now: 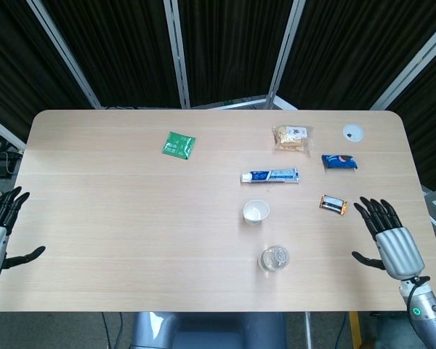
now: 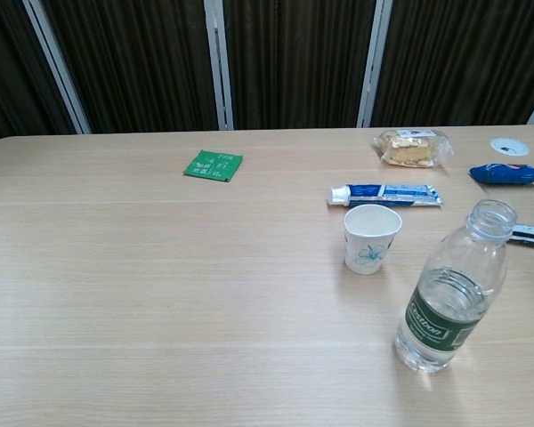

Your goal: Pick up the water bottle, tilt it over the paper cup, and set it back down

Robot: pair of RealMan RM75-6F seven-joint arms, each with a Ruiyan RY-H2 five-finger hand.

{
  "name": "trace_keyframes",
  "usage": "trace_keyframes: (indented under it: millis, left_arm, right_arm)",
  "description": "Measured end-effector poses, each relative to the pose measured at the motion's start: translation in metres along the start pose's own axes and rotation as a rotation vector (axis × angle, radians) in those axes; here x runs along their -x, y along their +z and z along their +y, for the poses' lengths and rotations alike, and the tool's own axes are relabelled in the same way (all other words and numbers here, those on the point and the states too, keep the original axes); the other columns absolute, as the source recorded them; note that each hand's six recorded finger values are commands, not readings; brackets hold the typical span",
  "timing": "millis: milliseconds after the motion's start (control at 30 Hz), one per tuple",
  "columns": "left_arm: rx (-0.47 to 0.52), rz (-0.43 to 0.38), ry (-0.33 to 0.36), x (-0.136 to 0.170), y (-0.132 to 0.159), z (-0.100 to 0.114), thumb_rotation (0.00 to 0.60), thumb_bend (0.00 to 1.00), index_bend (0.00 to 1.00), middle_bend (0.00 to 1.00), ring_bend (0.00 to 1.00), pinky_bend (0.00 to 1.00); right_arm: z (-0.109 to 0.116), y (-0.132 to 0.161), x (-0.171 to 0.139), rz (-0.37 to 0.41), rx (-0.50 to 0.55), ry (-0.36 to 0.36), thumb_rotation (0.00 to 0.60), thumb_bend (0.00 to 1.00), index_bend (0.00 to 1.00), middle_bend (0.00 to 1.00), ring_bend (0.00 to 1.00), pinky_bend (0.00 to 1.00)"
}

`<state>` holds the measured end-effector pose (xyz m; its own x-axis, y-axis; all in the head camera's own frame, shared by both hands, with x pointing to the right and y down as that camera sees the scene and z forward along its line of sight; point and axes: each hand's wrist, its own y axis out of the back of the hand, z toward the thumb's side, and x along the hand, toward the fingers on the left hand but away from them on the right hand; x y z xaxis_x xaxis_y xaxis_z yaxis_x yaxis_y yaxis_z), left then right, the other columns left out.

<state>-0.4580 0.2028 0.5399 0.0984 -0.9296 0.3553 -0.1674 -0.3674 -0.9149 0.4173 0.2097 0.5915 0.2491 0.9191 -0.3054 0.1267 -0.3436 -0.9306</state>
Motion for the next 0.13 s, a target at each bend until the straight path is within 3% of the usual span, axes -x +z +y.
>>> trace_keyframes:
  millis: [133]
  left_arm:
    - [-0.015,-0.020,0.006,0.001,0.004,-0.003,0.600,0.00,0.00,0.00,0.00,0.00]
  right_arm:
    - [0.015,0.011,-0.004,-0.060,-0.018,-0.062,0.600,0.00,0.00,0.00,0.00,0.00]
